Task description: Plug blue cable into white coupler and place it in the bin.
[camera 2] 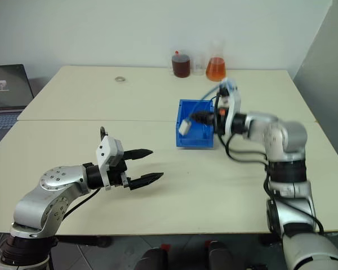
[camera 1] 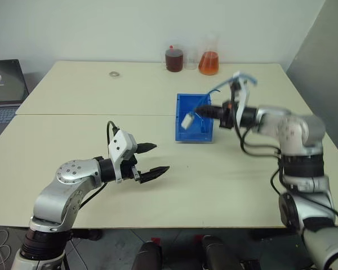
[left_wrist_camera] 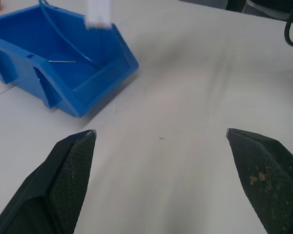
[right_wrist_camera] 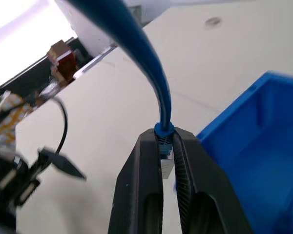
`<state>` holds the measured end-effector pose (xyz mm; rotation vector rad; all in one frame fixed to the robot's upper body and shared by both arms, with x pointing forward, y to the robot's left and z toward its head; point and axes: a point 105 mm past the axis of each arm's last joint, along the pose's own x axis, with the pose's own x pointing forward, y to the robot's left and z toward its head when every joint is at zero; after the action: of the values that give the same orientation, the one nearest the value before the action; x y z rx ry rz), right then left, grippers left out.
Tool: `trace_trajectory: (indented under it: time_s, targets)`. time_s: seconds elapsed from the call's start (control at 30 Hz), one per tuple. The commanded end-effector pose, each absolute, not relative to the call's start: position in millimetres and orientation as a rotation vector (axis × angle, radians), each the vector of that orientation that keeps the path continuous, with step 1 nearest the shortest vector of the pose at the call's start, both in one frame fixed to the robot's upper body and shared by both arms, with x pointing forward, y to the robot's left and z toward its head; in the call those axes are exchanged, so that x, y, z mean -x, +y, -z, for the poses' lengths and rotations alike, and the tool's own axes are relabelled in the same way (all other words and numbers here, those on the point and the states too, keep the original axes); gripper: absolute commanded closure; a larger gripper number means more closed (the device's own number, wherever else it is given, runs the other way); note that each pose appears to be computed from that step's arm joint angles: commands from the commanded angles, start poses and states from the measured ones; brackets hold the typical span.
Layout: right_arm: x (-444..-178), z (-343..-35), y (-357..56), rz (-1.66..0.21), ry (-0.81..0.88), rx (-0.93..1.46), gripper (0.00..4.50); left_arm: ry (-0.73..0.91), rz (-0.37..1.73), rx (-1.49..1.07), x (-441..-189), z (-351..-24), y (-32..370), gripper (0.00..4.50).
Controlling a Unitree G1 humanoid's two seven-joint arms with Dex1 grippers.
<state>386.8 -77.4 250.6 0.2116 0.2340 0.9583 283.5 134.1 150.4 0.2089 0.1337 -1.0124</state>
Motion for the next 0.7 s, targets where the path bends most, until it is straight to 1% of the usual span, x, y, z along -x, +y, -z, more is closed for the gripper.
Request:
trace_trajectory:
  time_s: [0.03, 0.17, 0.23, 0.27, 0.3, 0.5, 0.57, 0.6, 0.7]
  targets:
    - [-411.0, -253.2, -83.3, -0.901, 0.228, -0.22, 4.39, 0.088, 1.015, -0.217, -283.5, -154.4, 121.9, 0.04]
    - [-425.5, -241.3, -82.6, -0.879, 0.266, -0.167, 4.39, 0.078, 1.015, -0.208, -283.7, -155.6, 118.7, 0.04]
    - [-430.1, -235.3, -83.3, -0.869, 0.283, -0.137, 3.73, 0.08, 1.009, -0.209, -284.6, -154.6, 121.0, 0.0]
    - [-432.2, -232.8, -84.5, -0.862, 0.289, -0.125, 3.6, 0.08, 1.005, -0.211, -285.2, -154.3, 122.1, 0.0]
    - [-433.7, -231.3, -85.8, -0.857, 0.294, -0.122, 3.27, 0.08, 1.0, -0.212, -285.9, -154.5, 123.6, 0.0]
    - [-438.4, -237.5, -89.3, -0.847, 0.277, -0.141, 1.85, 0.076, 0.991, -0.206, -286.8, -155.4, 124.0, 0.0]
    - [-439.3, -239.6, -90.2, -0.842, 0.268, -0.142, 1.41, 0.076, 0.995, -0.203, -285.8, -155.0, 122.1, 0.0]
    - [-440.1, -240.4, -91.3, -0.834, 0.262, -0.137, 1.27, 0.076, 0.999, -0.202, -285.4, -154.8, 120.9, 0.0]
    - [-441.4, -243.6, -96.3, -0.802, 0.241, -0.111, 0.52, 0.075, 0.999, -0.2, -285.6, -154.8, 119.9, 0.0]
